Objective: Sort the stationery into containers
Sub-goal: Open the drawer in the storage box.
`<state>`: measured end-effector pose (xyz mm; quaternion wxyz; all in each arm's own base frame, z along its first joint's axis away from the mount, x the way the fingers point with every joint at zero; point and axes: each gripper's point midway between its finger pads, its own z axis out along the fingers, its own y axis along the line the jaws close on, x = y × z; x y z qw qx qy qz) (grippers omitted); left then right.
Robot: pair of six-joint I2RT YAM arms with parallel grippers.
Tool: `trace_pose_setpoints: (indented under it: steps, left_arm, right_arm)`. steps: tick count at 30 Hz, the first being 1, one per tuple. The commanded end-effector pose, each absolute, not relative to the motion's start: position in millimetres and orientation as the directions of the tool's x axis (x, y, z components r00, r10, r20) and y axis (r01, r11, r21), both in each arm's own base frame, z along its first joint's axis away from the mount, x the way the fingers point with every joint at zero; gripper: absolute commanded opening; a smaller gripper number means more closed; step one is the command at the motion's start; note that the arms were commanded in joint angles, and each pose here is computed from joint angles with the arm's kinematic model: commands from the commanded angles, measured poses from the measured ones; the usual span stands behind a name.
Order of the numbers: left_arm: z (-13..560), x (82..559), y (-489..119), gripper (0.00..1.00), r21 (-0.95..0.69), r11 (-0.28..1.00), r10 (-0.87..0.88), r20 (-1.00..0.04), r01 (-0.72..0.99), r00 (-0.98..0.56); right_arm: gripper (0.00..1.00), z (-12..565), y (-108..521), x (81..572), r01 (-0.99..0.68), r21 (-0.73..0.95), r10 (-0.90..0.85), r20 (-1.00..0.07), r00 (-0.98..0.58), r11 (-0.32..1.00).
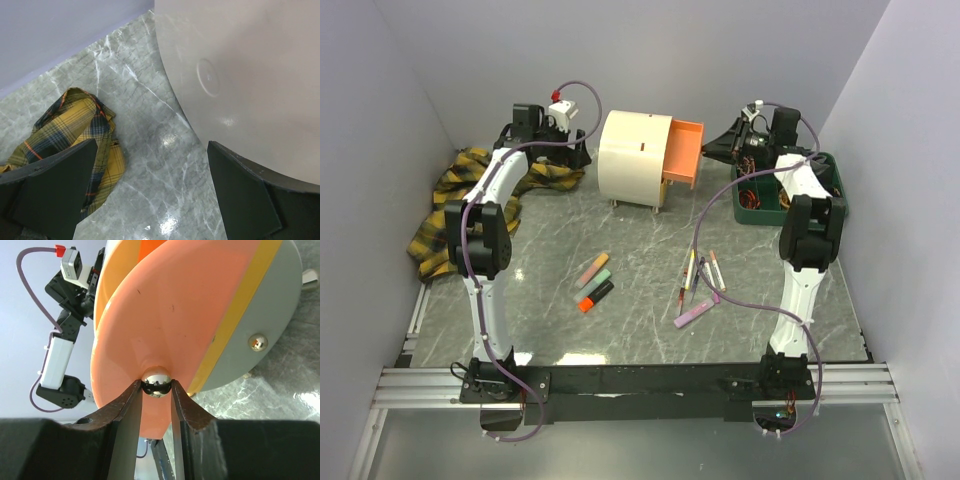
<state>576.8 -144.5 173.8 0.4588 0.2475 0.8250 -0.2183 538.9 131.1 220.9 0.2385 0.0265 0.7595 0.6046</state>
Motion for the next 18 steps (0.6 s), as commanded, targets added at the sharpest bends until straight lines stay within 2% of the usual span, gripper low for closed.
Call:
trace_pose_setpoints:
  steps: [1,18]
  left_arm:
    - [206,578,-143,0.99,-0.097,0.78,0.201,-0.897,0.618,-0.394]
    - [208,585,-124,1.0,-0.06,0.818,0.208,-0.897,0.572,-0.391]
  right_arm:
    - [0.13,251,117,532,-0.294,0.907,0.355,-0.394,-0.848,0.302]
    - [0.17,256,112,534,-0.303,0.898,0.362,-0.41,-0.837,0.318]
